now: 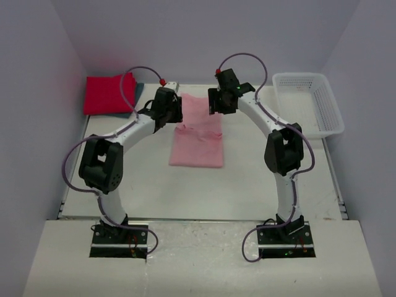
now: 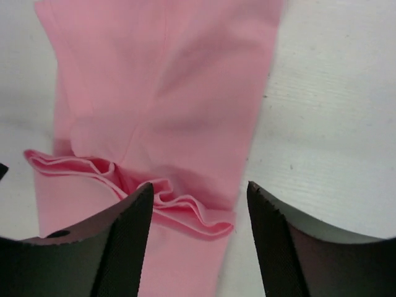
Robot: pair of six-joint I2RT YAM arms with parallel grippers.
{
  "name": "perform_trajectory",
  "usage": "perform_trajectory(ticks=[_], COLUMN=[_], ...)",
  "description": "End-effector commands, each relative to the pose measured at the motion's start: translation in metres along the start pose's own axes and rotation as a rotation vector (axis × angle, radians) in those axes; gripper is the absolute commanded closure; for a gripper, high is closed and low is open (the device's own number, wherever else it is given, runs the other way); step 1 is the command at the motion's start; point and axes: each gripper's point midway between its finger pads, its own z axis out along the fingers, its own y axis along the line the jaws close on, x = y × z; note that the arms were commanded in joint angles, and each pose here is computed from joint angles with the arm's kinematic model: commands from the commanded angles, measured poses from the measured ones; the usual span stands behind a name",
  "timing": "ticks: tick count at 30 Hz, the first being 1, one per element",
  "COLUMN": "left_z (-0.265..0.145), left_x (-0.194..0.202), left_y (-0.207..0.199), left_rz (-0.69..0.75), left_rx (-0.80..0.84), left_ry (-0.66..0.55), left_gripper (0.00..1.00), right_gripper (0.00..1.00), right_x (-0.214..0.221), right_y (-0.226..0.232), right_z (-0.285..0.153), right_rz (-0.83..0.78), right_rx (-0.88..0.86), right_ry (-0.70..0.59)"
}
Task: Fold and stack the t-shirts
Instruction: Fold the folded rectangular tshirt in 1/3 of the way
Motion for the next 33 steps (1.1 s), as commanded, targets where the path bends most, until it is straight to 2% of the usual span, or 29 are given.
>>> perform_trajectory(ticks=[1, 3, 5, 6, 7, 8, 9, 10, 15, 22, 30, 32, 33], left_z=[-0.064, -0.083, -0.082, -0.082, -0.078, -0.074, -0.071, -0.069, -0.050, -0.048, -0.053, -0.056, -0.056], left_x=[-0.073, -0.071, -0.041, -0.029, -0.011, 0.000, 0.021, 0.018, 0.043, 0.074, 0.124, 0.132, 0.142], left_y=[-0.016, -0.025, -0.040, -0.051, -0.060, -0.066, -0.074, -0.080, -0.080, -0.081, -0.083, -0.082, -0.077], left_rz=[-0.024, -0.059, -0.040, -0.024, -0.009, -0.005, -0.001, -0.002, -0.025, -0.041, -0.041, -0.040, -0.039], left_rx=[0.069, 0.099, 0.146, 0.170, 0.230, 0.270, 0.339, 0.371, 0.377, 0.400, 0.398, 0.390, 0.378], left_ry=[-0.245, -0.263, -0.187, -0.161, -0.127, -0.107, -0.059, -0.082, -0.008, 0.064, 0.145, 0.156, 0.176], left_gripper=[0.56, 0.53, 0.55, 0.59, 0.64, 0.84, 0.95, 1.00, 1.00, 1.00, 1.00, 1.00, 1.00], right_gripper=[0.35, 0.30, 0.30, 0.38, 0.99, 1.00, 1.00, 1.00, 1.00, 1.00, 1.00, 1.00, 1.00], right_x=[-0.017, 0.013, 0.031, 0.047, 0.058, 0.077, 0.080, 0.087, 0.100, 0.114, 0.090, 0.072, 0.077], right_y=[-0.006, -0.012, -0.010, -0.011, -0.009, -0.004, 0.002, 0.008, 0.021, 0.016, 0.021, 0.023, 0.019], right_z=[-0.061, -0.073, -0.073, -0.070, -0.065, -0.060, -0.054, -0.050, -0.032, -0.004, 0.027, 0.029, 0.037], right_rz=[-0.022, 0.012, 0.025, 0.033, 0.043, 0.055, 0.058, 0.058, 0.084, 0.084, 0.082, 0.078, 0.082], right_rx=[0.021, 0.017, -0.010, -0.019, -0.047, -0.090, -0.126, -0.161, -0.224, -0.198, -0.174, -0.171, -0.155], right_ry=[-0.065, -0.026, -0.009, -0.003, 0.017, 0.070, 0.079, 0.110, 0.176, 0.243, 0.245, 0.216, 0.245])
